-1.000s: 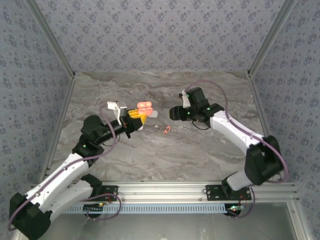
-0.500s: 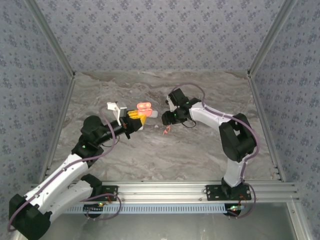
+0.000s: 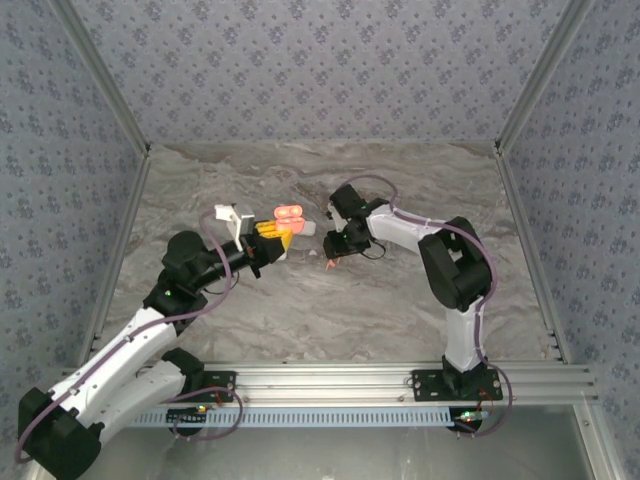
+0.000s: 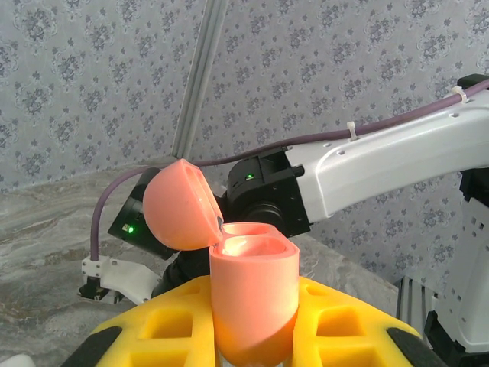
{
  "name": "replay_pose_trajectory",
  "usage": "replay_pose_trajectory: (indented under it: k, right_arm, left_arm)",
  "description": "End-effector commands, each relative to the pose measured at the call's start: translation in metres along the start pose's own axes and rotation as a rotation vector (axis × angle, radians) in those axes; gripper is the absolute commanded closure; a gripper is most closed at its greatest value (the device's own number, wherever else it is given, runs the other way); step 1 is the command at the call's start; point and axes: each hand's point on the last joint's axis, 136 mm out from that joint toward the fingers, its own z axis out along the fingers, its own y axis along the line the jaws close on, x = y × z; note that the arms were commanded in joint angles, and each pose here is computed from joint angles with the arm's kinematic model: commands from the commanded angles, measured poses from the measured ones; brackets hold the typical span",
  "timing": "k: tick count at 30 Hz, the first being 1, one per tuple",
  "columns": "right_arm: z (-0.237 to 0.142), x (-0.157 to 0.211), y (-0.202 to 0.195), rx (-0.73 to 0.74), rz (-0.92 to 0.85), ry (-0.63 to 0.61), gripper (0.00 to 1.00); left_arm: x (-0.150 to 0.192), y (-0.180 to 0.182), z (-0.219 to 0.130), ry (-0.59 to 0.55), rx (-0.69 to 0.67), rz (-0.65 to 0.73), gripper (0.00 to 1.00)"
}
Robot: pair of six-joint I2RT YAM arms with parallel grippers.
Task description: Insert wireless bluetooth earbuds into charging case
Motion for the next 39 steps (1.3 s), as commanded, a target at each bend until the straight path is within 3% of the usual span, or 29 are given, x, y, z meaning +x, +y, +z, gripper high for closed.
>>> replay_pose_trajectory:
  k: [1, 26, 32, 39]
  right_arm:
    - [0.005, 0.004, 0.001, 0.008, -0.018, 0.035, 0.56]
    - [0.01, 0.009, 0.002, 0.016, -0.029, 0.049, 0.77]
    - [-0.029, -0.003, 0.003, 0.038, -0.033, -0.055, 0.78]
    - [-0.11, -0.017, 0.016, 0.004, -0.062, -0.271, 0.78]
  left_arm:
    - [-0.006, -0.003, 0.0, -0.016, 0.001, 0.026, 1.0]
    - [-0.001, 0.0, 0.0, -0.002, -0.01, 0.017, 1.0]
    - [0.002, 0.003, 0.001, 0.005, -0.018, 0.009, 1.0]
    - [0.001, 0.002, 0.005, -0.004, 0.001, -0.014, 1.0]
